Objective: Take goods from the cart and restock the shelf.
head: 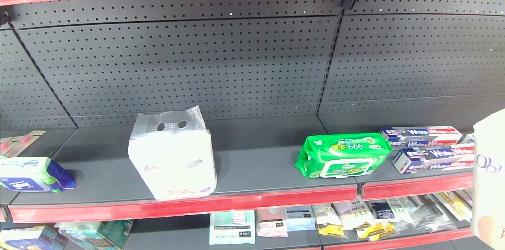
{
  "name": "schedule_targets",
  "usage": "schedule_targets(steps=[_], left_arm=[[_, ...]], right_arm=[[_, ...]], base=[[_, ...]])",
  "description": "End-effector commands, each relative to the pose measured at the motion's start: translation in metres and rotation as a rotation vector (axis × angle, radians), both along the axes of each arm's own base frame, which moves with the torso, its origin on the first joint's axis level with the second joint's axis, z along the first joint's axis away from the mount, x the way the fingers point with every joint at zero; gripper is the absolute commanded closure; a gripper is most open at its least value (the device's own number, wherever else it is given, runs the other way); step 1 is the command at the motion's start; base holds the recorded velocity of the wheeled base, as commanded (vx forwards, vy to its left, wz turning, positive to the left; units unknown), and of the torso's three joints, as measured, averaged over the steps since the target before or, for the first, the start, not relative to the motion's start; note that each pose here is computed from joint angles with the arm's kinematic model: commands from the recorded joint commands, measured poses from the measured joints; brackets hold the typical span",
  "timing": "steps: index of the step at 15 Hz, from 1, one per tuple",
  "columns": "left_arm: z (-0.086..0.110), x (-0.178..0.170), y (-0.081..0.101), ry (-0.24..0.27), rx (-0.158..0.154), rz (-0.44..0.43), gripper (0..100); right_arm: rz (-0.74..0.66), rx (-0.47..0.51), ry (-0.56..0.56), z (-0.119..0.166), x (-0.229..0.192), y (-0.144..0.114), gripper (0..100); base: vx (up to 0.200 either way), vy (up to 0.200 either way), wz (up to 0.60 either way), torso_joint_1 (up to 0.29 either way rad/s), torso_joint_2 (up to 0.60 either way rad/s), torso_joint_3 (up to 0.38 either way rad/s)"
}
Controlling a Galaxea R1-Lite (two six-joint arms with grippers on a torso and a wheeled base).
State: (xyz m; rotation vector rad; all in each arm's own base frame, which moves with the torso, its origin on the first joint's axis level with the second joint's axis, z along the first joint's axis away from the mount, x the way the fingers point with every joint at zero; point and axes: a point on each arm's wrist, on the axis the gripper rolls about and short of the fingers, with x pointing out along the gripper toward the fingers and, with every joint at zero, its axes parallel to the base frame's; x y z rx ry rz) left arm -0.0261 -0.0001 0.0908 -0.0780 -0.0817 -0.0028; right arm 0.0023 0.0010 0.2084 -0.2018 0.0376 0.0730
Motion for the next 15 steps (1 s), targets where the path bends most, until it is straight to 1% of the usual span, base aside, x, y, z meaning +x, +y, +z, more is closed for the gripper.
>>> schedule_targets(steps=[1,2,3,4,5,6,7,8,9,10,11,15], left_arm=[[-0.0096,0.0030,0.0002,0.028,-0.007,0.007,0],[-0.0099,0.0031,0.0001,0.028,-0.020,0.004,0],[-0.0095,0.0031,-0.0001,0.025,-0.017,-0.005,0],[-0.0095,0.0031,-0.0007,0.025,0.020,-0.028,0],[-0.0099,0.0030,-0.0017,0.025,0.075,-0.071,0],[-0.0102,0.0035,-0.0022,0.035,0.087,-0.093,0],[-0.0097,0.0062,-0.0018,0.075,0.085,-0.049,0],[-0.0115,0.0066,0.0001,0.097,0.089,0.046,0],[-0.0160,0.0043,0.0012,0.109,0.079,0.075,0],[-0.0160,0.0043,0.0012,0.109,0.079,0.075,0],[-0.0155,0.0032,0.0011,0.086,0.085,0.060,0],[-0.0155,0.0032,0.0010,0.085,0.081,0.047,0]], right_arm=[[0.000,-0.002,0.001,0.0001,0.0004,0.0000,100],[0.002,-0.002,0.001,0.0001,0.0004,0.0000,100],[0.000,-0.002,0.000,0.0002,0.0000,0.0000,100],[0.000,-0.002,-0.002,0.0006,-0.0001,0.0000,100],[-0.001,-0.001,-0.010,0.0018,-0.0011,0.0000,100],[-0.003,-0.001,-0.011,0.0022,-0.0012,-0.0001,100],[-0.003,-0.001,-0.011,0.0022,-0.0012,-0.0001,100],[-0.001,-0.001,-0.013,0.0027,-0.0013,-0.0001,100],[-0.003,-0.001,-0.013,0.0031,-0.0012,-0.0001,100],[-0.003,-0.001,-0.013,0.0031,-0.0012,-0.0001,100],[-0.003,-0.001,-0.019,0.0039,-0.0021,-0.0001,100],[0.002,-0.006,-0.016,0.0042,-0.0015,0.0000,100]], base=[[0.000,0.000,0.00,0.000,0.00,0.000],[0.000,0.000,0.00,0.000,0.00,0.000],[0.000,0.000,0.00,0.000,0.00,0.000],[0.000,0.000,0.00,0.000,0.00,0.000],[0.000,0.000,0.00,0.000,0.00,0.000],[0.000,0.000,0.00,0.000,0.00,0.000],[0.000,0.000,0.00,0.000,0.00,0.000],[0.000,0.000,0.00,0.000,0.00,0.000],[0.000,0.000,0.00,0.000,0.00,0.000],[0.000,0.000,0.00,0.000,0.00,0.000],[0.000,0.000,0.00,0.000,0.00,0.000],[0.000,0.000,0.00,0.000,0.00,0.000]])
